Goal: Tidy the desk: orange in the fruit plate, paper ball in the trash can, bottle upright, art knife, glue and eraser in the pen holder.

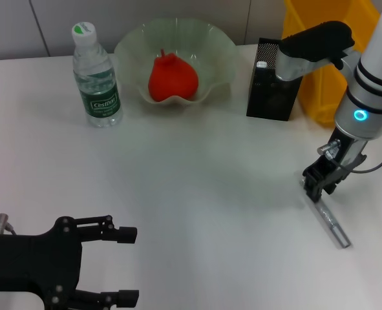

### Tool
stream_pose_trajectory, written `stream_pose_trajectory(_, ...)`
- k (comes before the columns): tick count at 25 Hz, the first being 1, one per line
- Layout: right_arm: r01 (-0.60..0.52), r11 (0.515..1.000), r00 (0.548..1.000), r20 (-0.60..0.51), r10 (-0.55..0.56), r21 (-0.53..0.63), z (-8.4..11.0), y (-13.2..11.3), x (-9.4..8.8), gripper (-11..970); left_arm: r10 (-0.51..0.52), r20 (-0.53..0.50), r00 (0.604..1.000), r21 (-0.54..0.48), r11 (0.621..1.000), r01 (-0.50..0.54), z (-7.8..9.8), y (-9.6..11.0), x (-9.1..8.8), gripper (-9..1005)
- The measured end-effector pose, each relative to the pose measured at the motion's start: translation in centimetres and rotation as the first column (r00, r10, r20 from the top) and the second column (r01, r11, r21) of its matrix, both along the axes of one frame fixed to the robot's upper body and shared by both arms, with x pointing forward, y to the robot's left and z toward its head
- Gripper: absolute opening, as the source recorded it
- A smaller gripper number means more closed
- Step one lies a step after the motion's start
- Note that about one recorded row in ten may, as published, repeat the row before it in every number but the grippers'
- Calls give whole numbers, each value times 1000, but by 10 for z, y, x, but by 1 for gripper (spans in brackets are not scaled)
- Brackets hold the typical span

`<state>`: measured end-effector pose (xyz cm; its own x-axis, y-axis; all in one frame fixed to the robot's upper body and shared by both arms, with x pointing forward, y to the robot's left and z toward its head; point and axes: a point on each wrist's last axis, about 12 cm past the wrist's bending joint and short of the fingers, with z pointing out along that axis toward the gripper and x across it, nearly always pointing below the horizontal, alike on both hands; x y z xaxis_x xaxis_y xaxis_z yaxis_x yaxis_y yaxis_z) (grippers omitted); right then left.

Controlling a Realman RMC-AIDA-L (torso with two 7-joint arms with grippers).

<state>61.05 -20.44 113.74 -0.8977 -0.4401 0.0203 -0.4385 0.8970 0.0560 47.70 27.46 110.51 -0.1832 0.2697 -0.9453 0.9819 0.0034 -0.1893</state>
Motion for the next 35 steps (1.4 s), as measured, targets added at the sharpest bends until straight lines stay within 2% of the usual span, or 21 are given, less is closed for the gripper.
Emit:
stream_pose_trajectory(8,-2,1000,1000,23,2,-4,-5,1,3,274,-3,-1,1000,-4,1000,3,-1,-2,-1,841)
stream_pose_trajectory(27,-35,999,998,44,36,-34,-11,6,4,256,-10,11,1000,-10,1000,10,-1,-4,0,841)
stream_pose_trajectory(30,-45,998,998,48,47,-39,-10,8,4,199,-5,10,1000,-10,1000,5,-1,-3,0,841)
stream_pose_trajectory(33,-52,998,996,69,55,-35,-4,10,6,141,-2,10,1000,-12,1000,2,-1,-3,-1,841)
stream_pose_trajectory(35,-58,998,993,102,61,-28,7,11,8,141,-1,9,1000,-12,1000,1,-1,-2,-1,842)
